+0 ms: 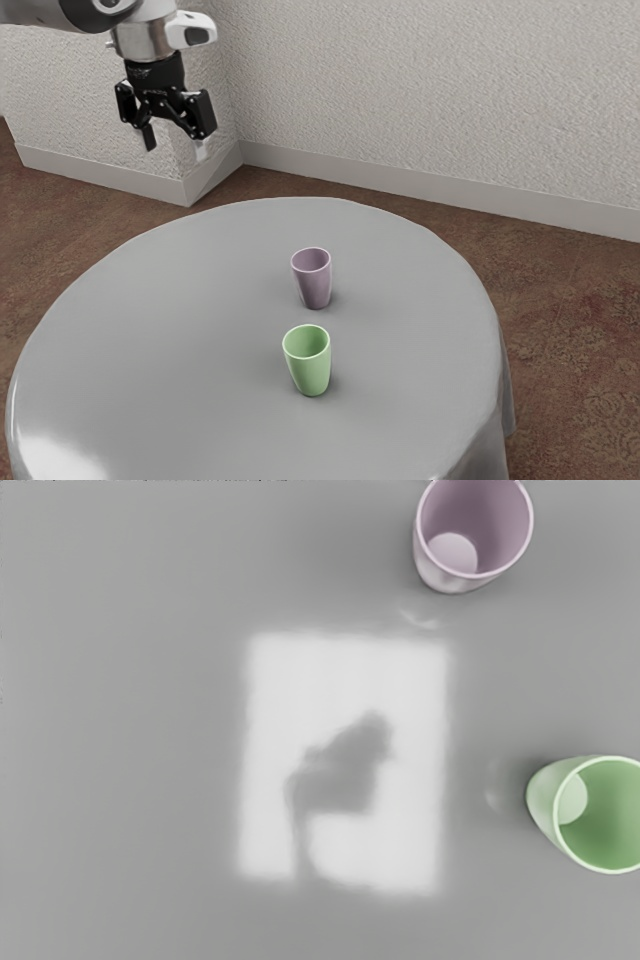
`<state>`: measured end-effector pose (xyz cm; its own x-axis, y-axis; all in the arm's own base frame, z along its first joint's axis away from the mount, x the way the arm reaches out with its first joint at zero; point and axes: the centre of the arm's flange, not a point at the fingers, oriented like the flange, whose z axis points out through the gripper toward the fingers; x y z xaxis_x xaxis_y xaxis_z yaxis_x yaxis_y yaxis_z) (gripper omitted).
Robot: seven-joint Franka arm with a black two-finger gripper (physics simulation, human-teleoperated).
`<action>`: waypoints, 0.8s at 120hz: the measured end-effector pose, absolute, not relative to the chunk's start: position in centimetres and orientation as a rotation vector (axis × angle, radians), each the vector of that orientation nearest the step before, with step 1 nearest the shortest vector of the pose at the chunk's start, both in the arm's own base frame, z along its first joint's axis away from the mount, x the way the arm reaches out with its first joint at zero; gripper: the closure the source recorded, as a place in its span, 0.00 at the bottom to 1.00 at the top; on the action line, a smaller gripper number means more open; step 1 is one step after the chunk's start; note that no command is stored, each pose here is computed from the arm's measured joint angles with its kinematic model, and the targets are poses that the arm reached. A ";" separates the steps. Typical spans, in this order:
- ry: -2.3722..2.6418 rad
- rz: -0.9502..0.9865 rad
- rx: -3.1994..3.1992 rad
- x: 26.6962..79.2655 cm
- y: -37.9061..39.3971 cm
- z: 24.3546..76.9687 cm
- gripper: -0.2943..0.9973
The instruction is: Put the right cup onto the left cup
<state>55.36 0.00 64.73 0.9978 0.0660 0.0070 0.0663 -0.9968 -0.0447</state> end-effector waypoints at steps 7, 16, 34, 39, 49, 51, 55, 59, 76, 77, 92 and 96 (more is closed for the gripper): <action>-0.104 -0.013 -3.095 55.4 0.3 64.8 0.23; -0.104 -0.017 -3.096 55.4 0.5 64.8 0.23; -0.099 -0.013 -3.095 55.6 0.9 64.5 0.23; -0.096 -0.009 -3.094 55.7 0.9 64.3 0.23; -0.083 0.002 -3.093 56.0 0.6 63.9 0.23; -0.080 0.005 -3.093 56.1 0.6 63.8 0.23; -0.071 0.011 -3.094 56.3 0.3 63.5 0.23; -0.059 0.019 -3.094 56.4 0.0 63.1 0.23; 0.000 0.069 -3.093 57.0 -1.6 61.0 0.23; 0.004 0.073 -3.092 57.0 -1.7 60.7 0.23; 0.031 0.115 -3.092 57.4 -2.2 58.0 0.23; 0.033 0.124 -3.093 57.5 -2.2 57.3 0.23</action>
